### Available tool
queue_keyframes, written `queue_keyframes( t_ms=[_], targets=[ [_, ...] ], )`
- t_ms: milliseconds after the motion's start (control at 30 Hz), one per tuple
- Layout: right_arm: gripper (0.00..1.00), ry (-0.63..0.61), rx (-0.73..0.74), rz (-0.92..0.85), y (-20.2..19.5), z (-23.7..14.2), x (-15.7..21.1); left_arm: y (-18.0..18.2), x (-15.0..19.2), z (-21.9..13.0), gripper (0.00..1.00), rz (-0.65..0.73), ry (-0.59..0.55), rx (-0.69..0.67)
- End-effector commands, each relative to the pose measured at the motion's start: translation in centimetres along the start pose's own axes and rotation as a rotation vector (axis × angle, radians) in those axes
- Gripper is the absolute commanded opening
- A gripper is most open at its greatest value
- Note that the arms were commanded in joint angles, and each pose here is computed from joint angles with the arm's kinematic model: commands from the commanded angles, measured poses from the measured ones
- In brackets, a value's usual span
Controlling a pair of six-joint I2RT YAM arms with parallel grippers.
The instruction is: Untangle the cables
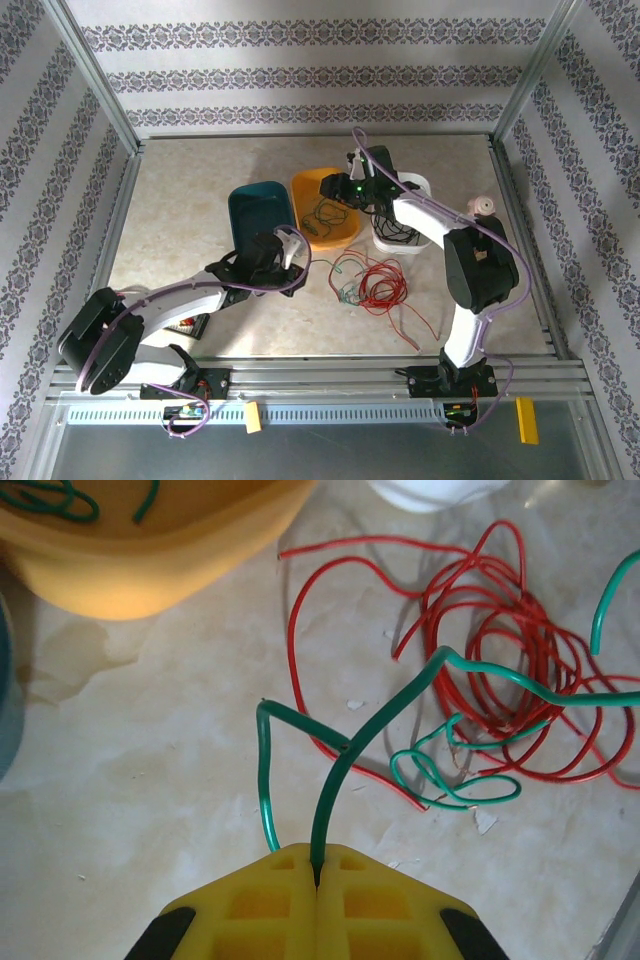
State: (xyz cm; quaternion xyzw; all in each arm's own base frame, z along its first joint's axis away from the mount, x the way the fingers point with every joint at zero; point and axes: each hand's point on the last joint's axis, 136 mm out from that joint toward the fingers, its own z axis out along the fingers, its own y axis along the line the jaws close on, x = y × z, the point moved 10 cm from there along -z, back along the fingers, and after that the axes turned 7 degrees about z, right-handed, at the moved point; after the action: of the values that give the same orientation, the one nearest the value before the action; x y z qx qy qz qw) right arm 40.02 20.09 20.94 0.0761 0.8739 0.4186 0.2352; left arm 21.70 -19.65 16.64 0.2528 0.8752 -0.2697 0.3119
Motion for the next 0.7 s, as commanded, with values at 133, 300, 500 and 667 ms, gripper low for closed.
queue_keyframes(
  t_ms=[133,300,500,667],
  targets=[
    [0.63,-0.139,-0.098,-0.150,5.1,-5.1,-1.2,0.7,-2.1,-2.8,0.00,-0.120,-0.163,0.001],
    [0.63,-0.243,-0.063,-0.194,5.5,-10.8,0.6,2.0,-5.4,-4.1,0.00,-0.228,-0.249,-0.166],
    [0.65,-0.338,0.022,-0.200,3.6,-15.9,3.9,3.1,-9.9,-3.7,0.00,-0.237,-0.228,-0.404],
    [0.65,-0.362,0.056,-0.206,2.9,-18.6,5.5,4.3,-12.3,-0.2,0.00,-0.365,-0.149,-0.446]
  ],
)
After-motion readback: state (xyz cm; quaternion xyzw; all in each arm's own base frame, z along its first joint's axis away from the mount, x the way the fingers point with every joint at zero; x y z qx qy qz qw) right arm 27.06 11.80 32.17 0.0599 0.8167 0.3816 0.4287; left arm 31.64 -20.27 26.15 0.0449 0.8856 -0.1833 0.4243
